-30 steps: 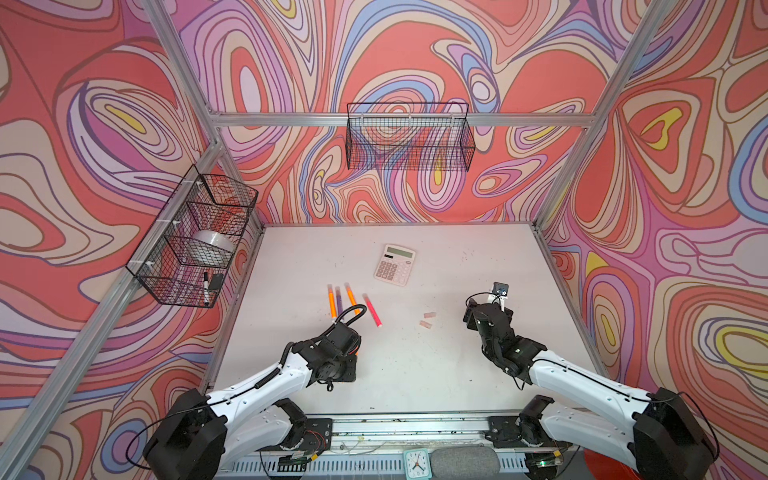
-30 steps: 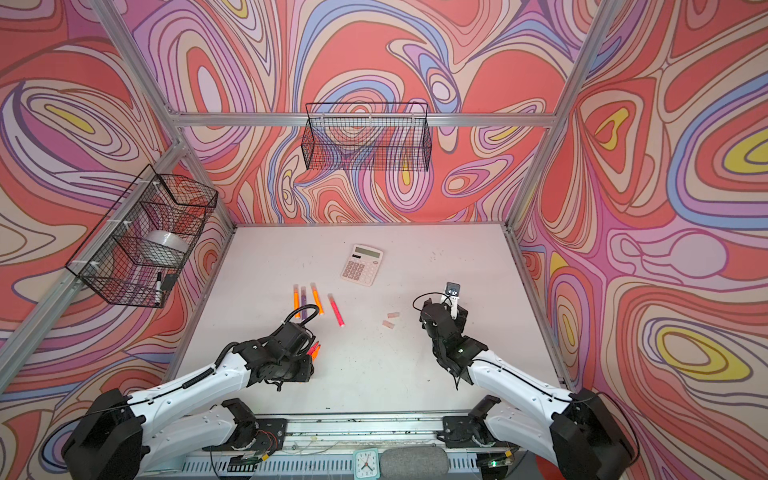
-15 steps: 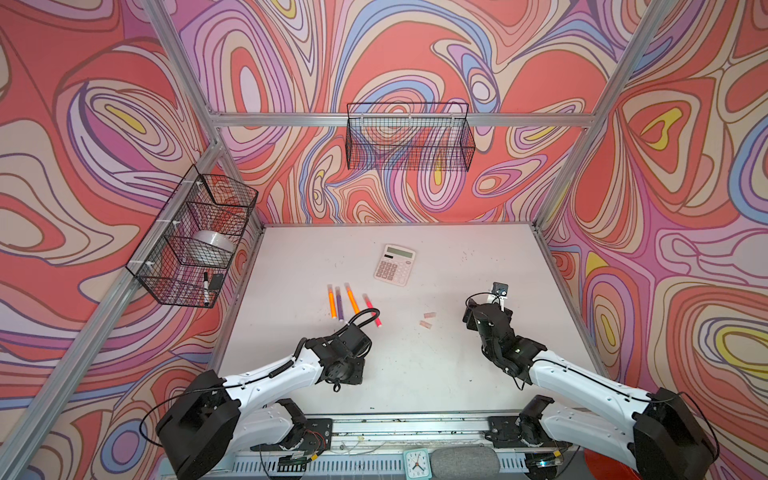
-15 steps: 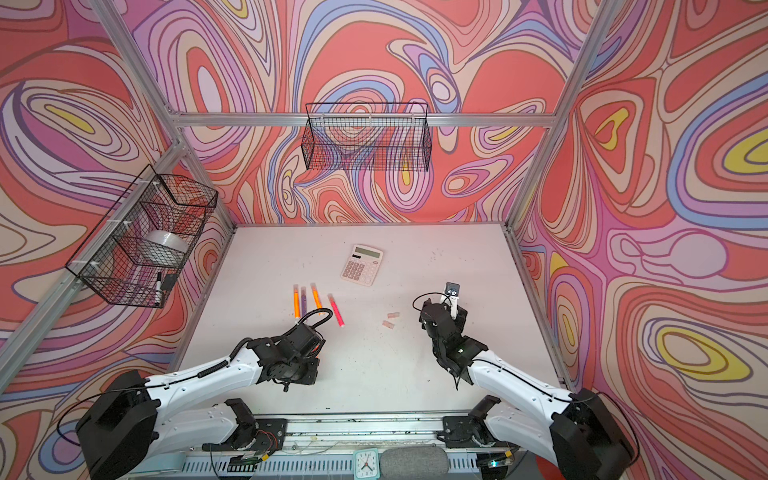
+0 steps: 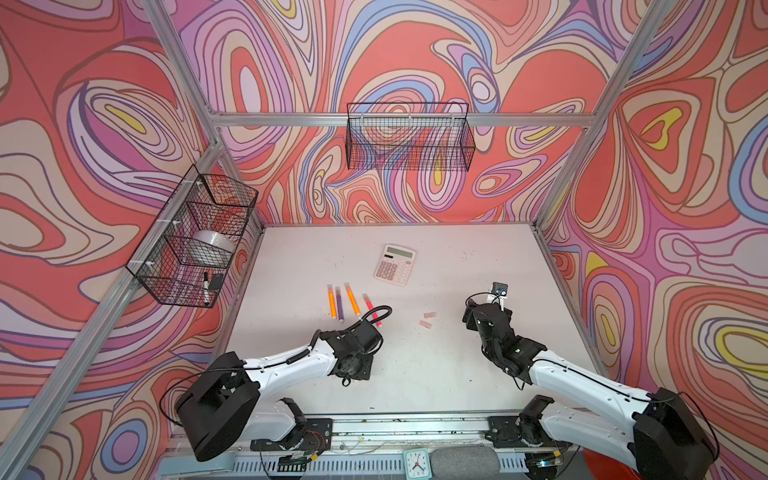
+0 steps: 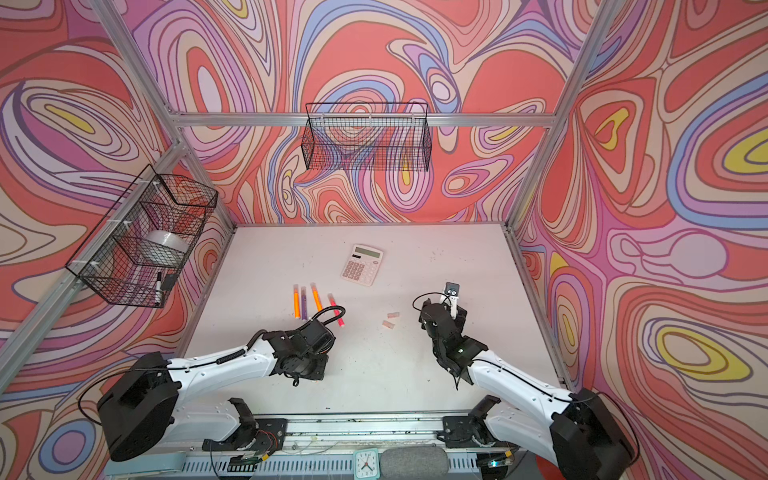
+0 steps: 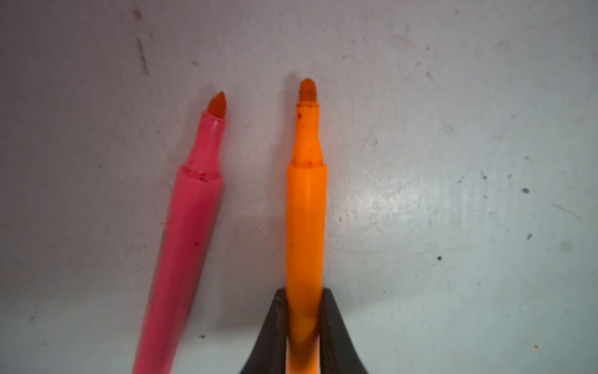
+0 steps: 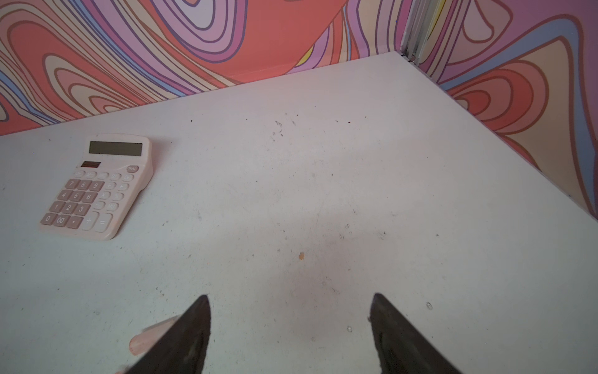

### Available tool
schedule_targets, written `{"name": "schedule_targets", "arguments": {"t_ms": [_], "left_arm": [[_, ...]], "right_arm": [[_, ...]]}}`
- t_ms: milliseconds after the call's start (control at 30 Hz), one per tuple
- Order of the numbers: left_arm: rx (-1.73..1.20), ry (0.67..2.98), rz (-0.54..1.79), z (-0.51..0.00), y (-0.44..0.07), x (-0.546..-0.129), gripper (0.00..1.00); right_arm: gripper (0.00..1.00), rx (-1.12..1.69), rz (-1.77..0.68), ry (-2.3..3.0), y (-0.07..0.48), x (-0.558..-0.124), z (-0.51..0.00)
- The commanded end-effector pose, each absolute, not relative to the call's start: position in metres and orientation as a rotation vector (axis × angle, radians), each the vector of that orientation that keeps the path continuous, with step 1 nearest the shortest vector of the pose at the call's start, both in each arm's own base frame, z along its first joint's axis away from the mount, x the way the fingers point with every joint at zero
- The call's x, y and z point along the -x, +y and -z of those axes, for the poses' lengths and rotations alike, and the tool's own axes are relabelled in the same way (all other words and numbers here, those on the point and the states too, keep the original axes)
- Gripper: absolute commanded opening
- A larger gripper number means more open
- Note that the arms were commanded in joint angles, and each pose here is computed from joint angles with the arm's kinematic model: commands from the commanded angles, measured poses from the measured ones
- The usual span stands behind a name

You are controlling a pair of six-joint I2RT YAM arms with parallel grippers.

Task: Insert the pens into the pen caps
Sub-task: 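Grasp the uncapped orange marker with the left gripper and lift it upright, then raise the orange marker toward the right gripper while the right gripper approaches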

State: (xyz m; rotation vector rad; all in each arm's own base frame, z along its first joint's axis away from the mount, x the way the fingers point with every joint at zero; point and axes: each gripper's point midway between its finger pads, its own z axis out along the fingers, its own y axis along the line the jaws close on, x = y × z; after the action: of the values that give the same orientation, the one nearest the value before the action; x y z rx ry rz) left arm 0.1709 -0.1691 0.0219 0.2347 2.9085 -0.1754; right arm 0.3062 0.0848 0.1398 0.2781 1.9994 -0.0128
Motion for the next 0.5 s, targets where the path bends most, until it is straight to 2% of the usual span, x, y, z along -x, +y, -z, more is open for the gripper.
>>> {"name": "schedule_targets", "arguments": {"t_ms": [0,233,367,467], "left_arm": [[-0.250,2.775,0.317,-0.063,-0.201,-0.199,0.12],[-0.258,2.459,0.509,-0.159,-0.266,-0.270,0.09],[-0.356,2.351,0.524,-0.171,-0.291,-0.295,0.01],[-0.478,2.267,0.623,-0.166,-0.307,-0.291,0.01]], "right_arm": [[0.80,-0.291,0.018,2.002,0.083,-0.307,-0.138],[0.77,-0.303,0.086,2.042,0.085,-0.317,-0.129],[0.74,-0.272,0.099,2.070,0.092,-0.324,-0.125],[0.69,-0.282,0.098,2.073,0.091,-0.323,-0.126]]}}
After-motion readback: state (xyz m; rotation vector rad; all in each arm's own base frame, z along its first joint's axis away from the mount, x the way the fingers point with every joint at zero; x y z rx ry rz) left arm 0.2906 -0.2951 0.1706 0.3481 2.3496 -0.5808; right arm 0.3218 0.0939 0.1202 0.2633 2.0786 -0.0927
